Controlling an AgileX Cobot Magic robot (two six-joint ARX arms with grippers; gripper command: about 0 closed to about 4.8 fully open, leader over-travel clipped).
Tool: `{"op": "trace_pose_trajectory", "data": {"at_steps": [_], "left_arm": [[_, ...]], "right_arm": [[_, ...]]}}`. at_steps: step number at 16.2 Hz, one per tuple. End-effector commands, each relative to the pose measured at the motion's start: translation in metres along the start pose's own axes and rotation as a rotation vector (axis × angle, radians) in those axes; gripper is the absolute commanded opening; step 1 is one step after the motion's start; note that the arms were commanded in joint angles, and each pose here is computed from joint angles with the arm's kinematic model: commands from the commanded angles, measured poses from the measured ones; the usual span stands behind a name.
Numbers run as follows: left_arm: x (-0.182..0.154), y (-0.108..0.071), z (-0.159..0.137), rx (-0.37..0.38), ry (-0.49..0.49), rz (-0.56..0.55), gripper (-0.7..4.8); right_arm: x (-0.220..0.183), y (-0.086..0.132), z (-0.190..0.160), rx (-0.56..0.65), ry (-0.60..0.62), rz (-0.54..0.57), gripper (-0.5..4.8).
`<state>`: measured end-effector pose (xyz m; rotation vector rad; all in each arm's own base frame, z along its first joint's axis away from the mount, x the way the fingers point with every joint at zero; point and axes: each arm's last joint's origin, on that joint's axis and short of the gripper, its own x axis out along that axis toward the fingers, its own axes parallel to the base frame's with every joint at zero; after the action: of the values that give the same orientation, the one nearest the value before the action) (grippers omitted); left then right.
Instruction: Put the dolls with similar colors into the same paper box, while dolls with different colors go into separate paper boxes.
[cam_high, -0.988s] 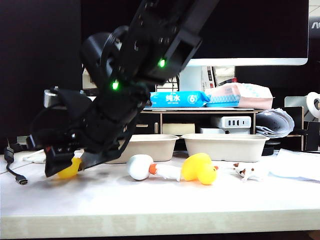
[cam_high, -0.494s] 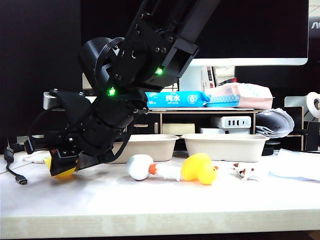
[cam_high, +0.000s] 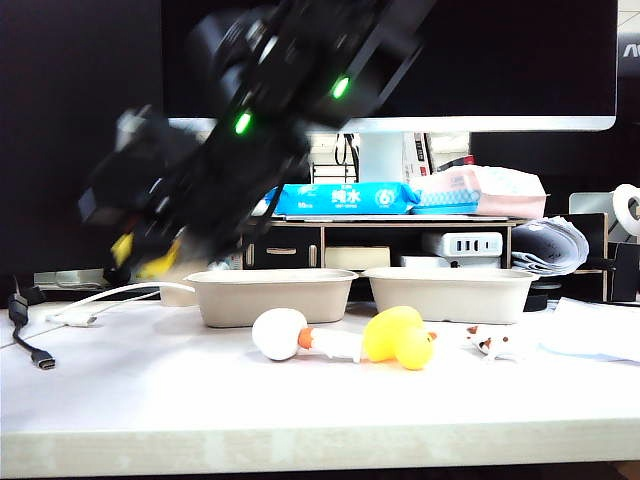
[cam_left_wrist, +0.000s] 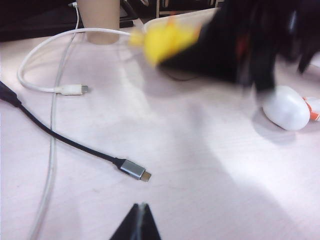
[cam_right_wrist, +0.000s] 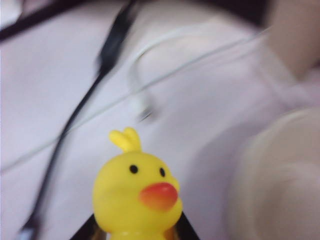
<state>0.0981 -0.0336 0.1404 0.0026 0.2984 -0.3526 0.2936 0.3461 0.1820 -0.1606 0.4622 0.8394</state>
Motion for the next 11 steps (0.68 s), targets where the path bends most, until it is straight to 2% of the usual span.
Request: {"op": "trace_pose_trajectory", "data": {"at_steps": [1,2,7,11], "left_arm": [[-0.001,0.0,0.002,0.004,-0.018,-0.003,-0.05],[-0.003,0.0,0.004,0.006,-0.051,-0.004,-0.05],[-0.011,-0.001,0.012,0.012,-0.176,-0.009,-0.05],[-0.011,-0.001,0.012,0.012,-0.174,-0.008,-0.05]], "right_arm": [[-0.011,-0.022,0.015,0.022,-0.05,-0.069,1.43],[-0.013,-0.037,0.017,0.037,-0.054,-0.1,1.43],[-0.016,-0.076,0.018,0.073,-0.081,-0.178,1.43],[-0.002,-0.088,0.011,0.083,-0.099,-0.191,1.46]]}}
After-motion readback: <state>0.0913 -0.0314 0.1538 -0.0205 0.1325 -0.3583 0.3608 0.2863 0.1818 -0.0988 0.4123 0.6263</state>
